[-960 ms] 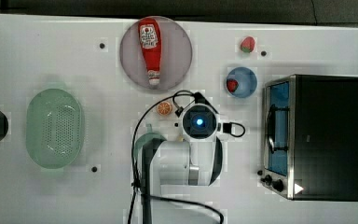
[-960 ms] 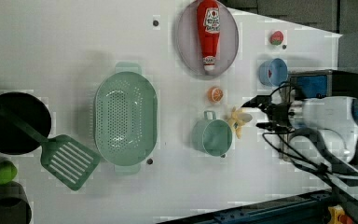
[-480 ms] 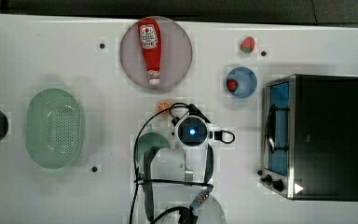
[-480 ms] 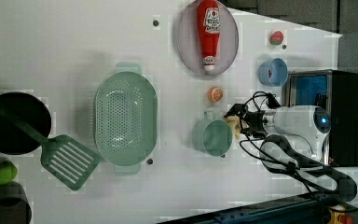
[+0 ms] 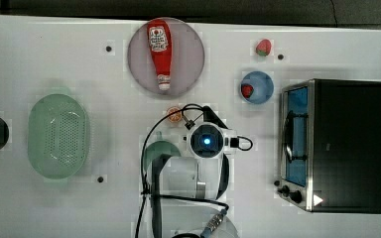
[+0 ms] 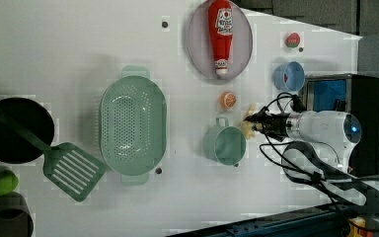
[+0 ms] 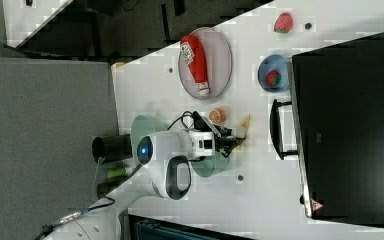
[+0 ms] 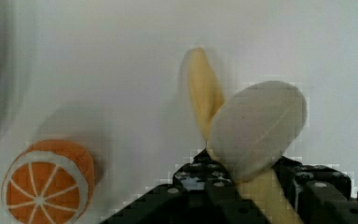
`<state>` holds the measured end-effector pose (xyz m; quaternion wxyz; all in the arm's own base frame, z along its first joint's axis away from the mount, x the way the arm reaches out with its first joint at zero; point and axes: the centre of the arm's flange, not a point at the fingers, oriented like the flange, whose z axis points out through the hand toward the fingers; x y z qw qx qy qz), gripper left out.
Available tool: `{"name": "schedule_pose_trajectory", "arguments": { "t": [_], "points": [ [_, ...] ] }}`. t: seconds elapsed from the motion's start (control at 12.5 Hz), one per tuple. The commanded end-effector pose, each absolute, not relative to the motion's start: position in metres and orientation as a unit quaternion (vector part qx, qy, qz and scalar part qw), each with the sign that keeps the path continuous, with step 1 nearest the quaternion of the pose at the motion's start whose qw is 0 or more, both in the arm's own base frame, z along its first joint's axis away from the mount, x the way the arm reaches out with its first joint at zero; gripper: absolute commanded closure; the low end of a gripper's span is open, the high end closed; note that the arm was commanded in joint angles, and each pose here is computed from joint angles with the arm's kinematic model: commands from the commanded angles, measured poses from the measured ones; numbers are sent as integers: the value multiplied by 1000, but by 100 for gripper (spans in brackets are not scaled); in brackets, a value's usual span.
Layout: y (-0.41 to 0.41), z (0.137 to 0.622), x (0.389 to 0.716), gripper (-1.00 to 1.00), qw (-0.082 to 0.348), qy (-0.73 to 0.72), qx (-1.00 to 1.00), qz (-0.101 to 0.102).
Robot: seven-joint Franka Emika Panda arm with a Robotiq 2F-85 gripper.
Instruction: Pick banana from table and place on oven.
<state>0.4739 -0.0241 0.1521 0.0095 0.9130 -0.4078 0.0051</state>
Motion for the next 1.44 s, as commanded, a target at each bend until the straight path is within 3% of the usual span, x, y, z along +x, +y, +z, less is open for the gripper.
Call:
{"name": "schedule_pose_trajectory", "arguments": {
  "t": [0.08,0.24,0.32,0.72,0.96,1.2,1.44],
  "points": [
    [-23,180,486,43,-1,-404,914,26],
    [-23,228,498,43,-14,-404,913,56],
    [-24,259,501,43,-16,-405,912,60],
    [-32,443,491,43,-4,-416,909,20],
    [-60,523,479,43,1,-437,899,-3],
    [-116,559,478,43,-4,-468,884,-1],
    [-198,543,472,43,6,-454,891,-4]
  ]
}}
